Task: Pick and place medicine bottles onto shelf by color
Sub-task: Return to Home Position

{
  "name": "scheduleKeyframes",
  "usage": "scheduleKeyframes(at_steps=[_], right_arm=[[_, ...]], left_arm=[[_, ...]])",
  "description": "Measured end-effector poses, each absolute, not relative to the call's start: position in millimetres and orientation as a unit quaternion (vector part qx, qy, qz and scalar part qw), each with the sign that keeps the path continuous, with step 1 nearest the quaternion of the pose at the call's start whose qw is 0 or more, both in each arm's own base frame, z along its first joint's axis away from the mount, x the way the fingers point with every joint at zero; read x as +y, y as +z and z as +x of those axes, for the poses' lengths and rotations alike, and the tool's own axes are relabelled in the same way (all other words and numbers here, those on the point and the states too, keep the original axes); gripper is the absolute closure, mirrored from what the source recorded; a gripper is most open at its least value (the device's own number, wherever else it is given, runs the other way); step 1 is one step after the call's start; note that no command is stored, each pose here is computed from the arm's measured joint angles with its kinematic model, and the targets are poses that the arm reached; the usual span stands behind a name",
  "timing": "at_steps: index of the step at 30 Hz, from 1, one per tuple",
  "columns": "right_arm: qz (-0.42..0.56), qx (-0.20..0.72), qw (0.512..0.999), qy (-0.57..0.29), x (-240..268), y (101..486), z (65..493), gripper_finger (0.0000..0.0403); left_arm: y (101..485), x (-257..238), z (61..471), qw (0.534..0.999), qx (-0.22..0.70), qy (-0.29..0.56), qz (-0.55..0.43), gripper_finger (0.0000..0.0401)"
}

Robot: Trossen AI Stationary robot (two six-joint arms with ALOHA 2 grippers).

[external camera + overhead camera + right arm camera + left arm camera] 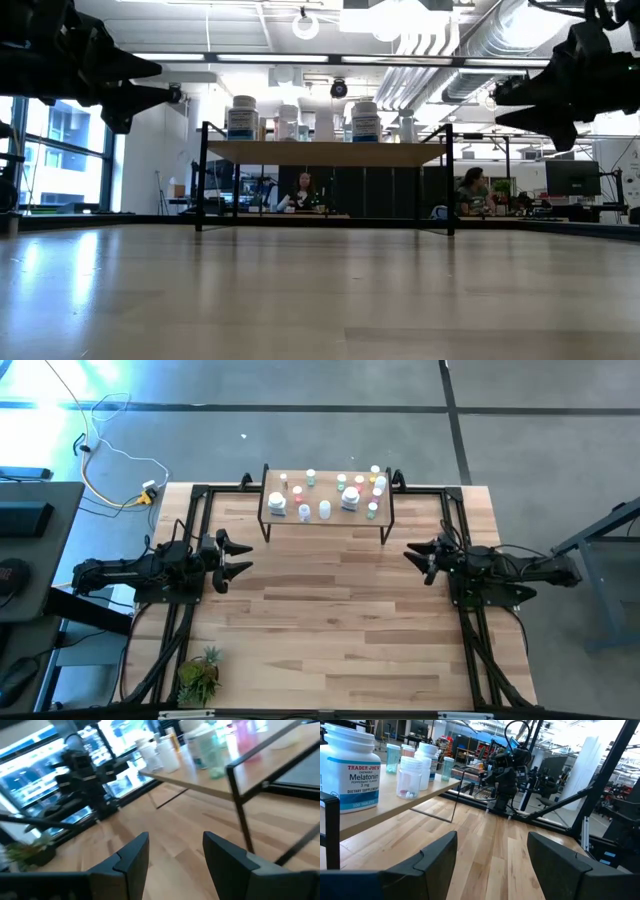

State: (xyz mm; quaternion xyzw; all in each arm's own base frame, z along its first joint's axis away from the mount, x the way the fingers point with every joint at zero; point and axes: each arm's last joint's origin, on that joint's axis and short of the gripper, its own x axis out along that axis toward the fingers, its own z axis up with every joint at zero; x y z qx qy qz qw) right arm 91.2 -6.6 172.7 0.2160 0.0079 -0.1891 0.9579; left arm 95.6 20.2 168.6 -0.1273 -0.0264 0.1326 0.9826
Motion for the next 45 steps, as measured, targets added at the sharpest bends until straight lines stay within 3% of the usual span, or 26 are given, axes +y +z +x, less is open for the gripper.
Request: scheduleKeyframes(at_steps=[45], right_arm=[[0.222,0.019,0.955,-0.194,-6.6,170.6,93.1,0.0226]], left_arm=[[168.7,20.2,95.6,0.983,-0.027,0.133,-0.127,0.0169]])
